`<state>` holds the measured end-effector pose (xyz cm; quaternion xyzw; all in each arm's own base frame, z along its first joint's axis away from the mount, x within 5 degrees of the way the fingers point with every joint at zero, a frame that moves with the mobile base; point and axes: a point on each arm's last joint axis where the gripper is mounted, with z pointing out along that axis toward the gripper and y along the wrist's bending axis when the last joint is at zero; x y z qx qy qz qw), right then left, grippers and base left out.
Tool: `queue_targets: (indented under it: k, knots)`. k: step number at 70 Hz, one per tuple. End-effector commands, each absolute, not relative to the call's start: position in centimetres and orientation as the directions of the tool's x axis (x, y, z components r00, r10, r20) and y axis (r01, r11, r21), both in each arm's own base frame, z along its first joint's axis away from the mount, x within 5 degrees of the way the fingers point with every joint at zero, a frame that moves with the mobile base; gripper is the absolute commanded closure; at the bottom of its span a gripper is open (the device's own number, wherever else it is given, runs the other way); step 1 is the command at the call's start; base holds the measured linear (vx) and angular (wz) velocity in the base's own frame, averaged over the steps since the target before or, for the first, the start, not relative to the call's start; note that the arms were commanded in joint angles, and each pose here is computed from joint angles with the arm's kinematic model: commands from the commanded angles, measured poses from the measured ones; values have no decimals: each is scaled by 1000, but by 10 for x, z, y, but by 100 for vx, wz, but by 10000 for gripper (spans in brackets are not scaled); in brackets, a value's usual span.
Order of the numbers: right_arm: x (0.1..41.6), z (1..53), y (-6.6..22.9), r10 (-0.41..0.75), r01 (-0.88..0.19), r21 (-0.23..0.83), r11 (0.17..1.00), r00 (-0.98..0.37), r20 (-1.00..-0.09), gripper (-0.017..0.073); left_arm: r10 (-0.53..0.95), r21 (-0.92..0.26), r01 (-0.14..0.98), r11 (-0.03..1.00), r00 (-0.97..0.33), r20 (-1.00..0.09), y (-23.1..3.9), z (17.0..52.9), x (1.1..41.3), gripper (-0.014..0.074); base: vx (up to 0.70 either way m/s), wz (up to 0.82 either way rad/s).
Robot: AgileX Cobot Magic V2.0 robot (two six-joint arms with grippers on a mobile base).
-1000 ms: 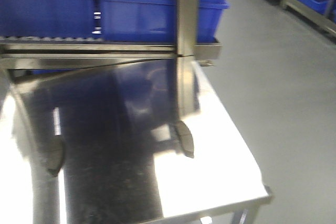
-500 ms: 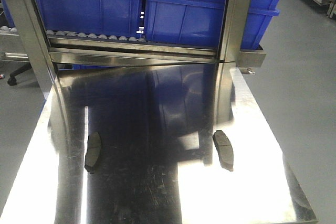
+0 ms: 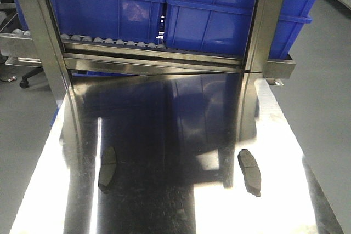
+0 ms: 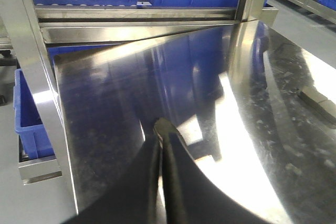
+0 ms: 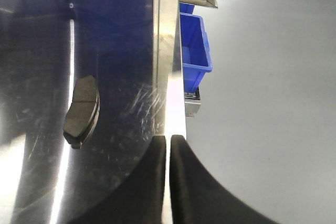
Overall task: Move and align brake pads A on conveyor
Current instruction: 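Turn and approach the shiny steel table holding two brake pads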
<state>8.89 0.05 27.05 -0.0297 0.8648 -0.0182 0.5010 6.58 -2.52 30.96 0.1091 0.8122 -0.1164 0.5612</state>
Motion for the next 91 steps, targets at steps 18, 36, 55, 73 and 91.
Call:
queue_targets:
  k: [18, 36, 55, 73, 91]
  knots:
    - [93, 284, 1, -78, -32, -72, 997, -419, -905, 560, 13, -78, 306, 949, -283, -959, -26, 321, 70, 600, 6, 7]
    - [93, 284, 1, -78, -32, -72, 997, -419, -905, 560, 13, -78, 306, 949, -283, -959, -26, 321, 70, 600, 1, 2]
    - [93, 284, 1, -78, -32, -72, 997, -419, -905, 560, 13, -78, 306, 949, -283, -959, -26, 321, 70, 600, 0, 0]
    - [93, 284, 1, -78, -32, -72, 997, -419, -905, 560, 13, -78, 306, 949, -283, -959, -26, 321, 70, 600, 0, 0]
    - [93, 284, 1, -78, -32, -72, 997, -419, -905, 560, 13, -78, 306, 949, -283, -959, -26, 321, 70, 600, 0, 0]
